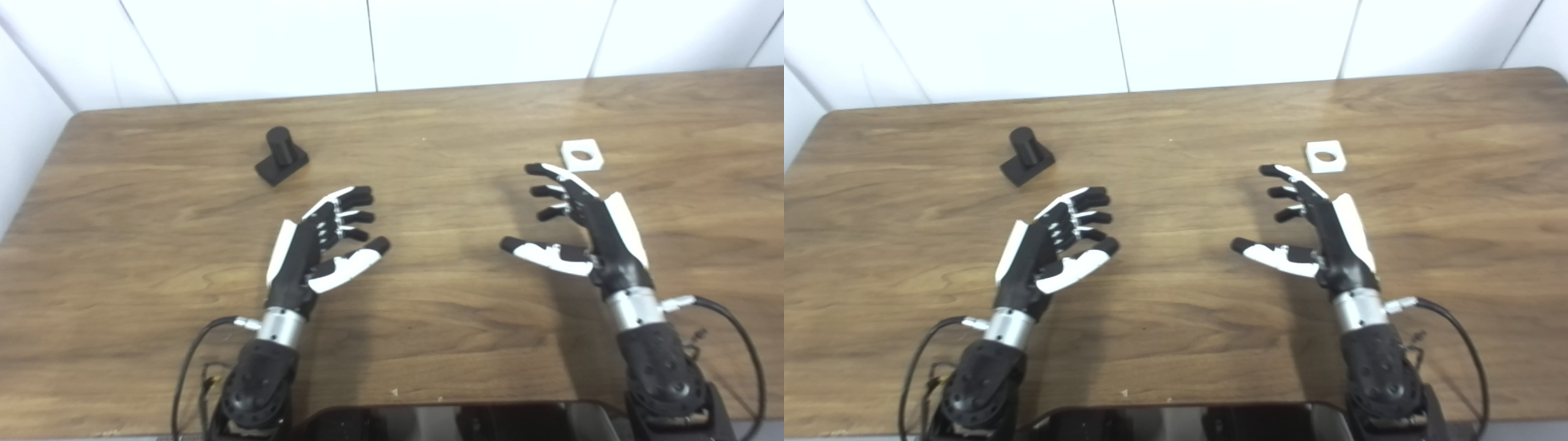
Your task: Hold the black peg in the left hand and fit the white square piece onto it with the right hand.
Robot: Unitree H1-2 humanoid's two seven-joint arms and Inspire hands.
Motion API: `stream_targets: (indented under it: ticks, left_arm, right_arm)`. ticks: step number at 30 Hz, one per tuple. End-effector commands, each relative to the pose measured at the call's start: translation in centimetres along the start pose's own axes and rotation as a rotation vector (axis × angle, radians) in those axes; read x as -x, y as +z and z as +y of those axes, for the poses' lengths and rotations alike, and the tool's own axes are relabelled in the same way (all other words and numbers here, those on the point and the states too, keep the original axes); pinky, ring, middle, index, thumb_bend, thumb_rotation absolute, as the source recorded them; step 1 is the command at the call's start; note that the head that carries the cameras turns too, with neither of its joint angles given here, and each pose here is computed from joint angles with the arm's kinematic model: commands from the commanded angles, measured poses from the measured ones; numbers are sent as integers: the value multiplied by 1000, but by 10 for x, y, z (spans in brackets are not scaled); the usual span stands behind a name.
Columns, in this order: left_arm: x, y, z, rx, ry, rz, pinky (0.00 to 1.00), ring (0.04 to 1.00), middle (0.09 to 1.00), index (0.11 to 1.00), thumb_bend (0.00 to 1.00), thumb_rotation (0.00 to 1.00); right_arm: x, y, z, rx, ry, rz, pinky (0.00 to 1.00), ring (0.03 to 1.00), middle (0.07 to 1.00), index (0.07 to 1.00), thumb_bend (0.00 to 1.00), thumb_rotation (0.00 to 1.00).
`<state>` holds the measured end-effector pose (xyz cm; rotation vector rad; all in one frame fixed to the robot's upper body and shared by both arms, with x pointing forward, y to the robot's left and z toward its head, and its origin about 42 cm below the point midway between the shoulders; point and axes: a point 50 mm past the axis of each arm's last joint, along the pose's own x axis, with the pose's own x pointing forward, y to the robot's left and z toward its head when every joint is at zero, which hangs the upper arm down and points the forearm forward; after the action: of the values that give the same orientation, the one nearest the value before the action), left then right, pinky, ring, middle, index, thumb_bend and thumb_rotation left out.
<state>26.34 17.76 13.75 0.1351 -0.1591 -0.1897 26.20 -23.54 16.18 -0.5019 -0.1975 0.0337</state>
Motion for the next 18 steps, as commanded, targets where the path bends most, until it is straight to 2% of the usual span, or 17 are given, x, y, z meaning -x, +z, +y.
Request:
stream_targets:
  ticks: [1, 9, 15, 18]
  left_arm:
    - [-8, 9, -8, 6, 3, -54, 621, 734, 788, 760, 677, 273]
    - [-11, 7, -16, -13, 8, -54, 605, 730, 790, 752, 671, 250]
    - [-11, 9, -14, -17, 23, -39, 593, 717, 793, 759, 683, 244]
    - [-11, 11, -10, -59, 24, -62, 589, 727, 800, 762, 679, 244]
  right_arm:
    - [-3, 5, -10, -4, -30, -67, 587, 757, 869, 810, 689, 191]
    - [0, 7, -15, -16, -34, -28, 587, 756, 865, 816, 676, 95]
    - [0, 7, -17, -6, -25, -30, 585, 742, 853, 801, 668, 96]
    - [-1, 8, -16, -14, -25, -25, 581, 745, 855, 803, 674, 81]
